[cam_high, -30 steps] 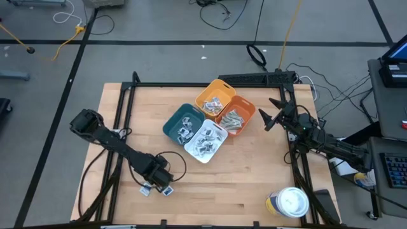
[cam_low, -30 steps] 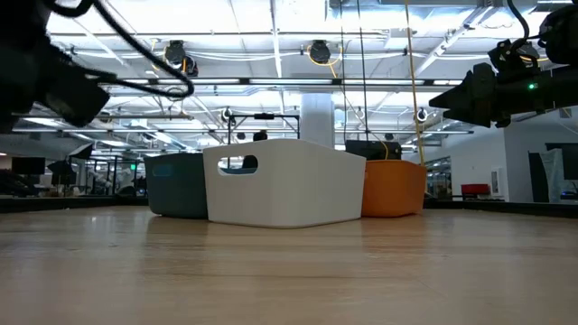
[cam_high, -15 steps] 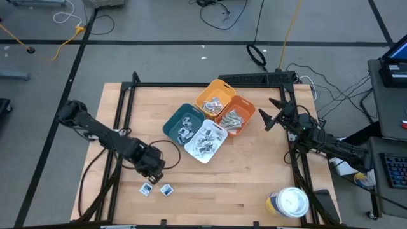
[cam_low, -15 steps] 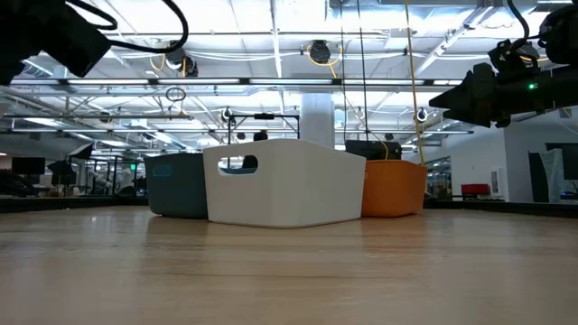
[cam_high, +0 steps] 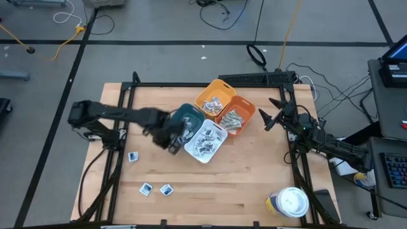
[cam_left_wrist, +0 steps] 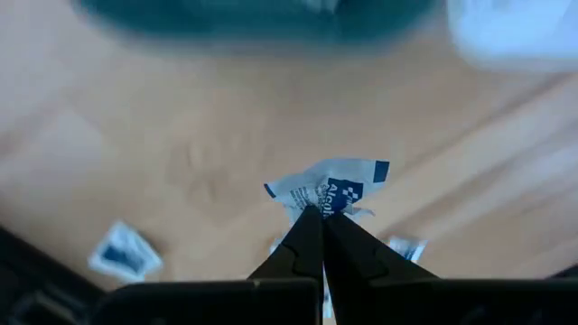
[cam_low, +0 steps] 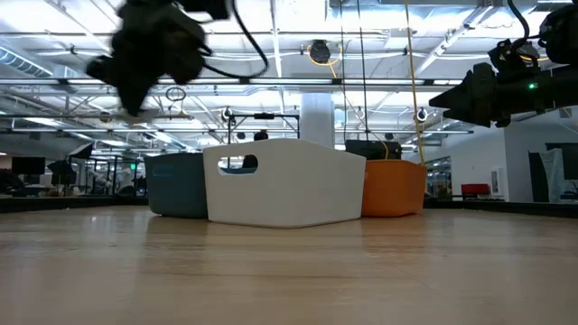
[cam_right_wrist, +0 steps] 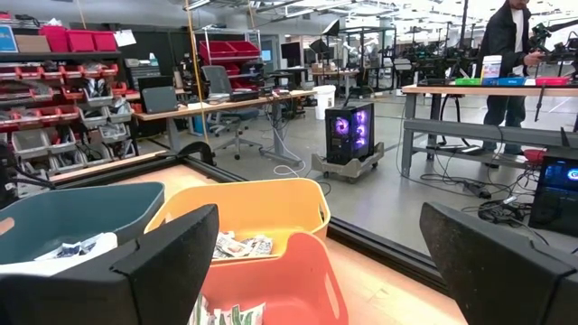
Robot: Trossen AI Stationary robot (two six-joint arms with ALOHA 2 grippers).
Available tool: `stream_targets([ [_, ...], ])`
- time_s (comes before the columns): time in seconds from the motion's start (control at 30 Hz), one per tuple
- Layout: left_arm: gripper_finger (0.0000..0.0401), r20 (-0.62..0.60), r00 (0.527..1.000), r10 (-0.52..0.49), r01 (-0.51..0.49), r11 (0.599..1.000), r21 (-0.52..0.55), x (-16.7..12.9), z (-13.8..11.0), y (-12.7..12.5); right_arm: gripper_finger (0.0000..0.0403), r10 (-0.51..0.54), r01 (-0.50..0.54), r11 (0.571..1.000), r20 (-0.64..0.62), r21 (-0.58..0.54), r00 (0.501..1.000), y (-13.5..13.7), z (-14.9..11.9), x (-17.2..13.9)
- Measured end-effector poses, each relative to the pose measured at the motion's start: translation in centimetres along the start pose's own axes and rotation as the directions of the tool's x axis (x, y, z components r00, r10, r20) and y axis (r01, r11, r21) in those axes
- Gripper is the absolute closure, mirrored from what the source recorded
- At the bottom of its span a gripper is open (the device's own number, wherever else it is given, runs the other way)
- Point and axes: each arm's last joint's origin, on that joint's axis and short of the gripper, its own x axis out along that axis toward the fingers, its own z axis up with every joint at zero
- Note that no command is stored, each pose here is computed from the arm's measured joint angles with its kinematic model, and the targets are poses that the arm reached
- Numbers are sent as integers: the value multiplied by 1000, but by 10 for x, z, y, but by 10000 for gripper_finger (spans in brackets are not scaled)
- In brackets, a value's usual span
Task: Pick & Place First Aid Supplies
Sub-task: Put the blue alcohol pad into the blue bin
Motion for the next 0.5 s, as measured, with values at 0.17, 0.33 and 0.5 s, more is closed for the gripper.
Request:
stream_targets([
  [0.17,401,6,1000,-2,2,1000,9,-12,49,-1,25,0,0,1000,0,0,1000,0,0,0],
  [0.33,401,21,1000,-10,9,999,37,-22,89,0,25,0,0,1000,0,0,1000,0,0,0],
  [0.5,401,48,999,-8,6,999,36,-24,115,4,25,0,0,1000,0,0,1000,0,0,0],
])
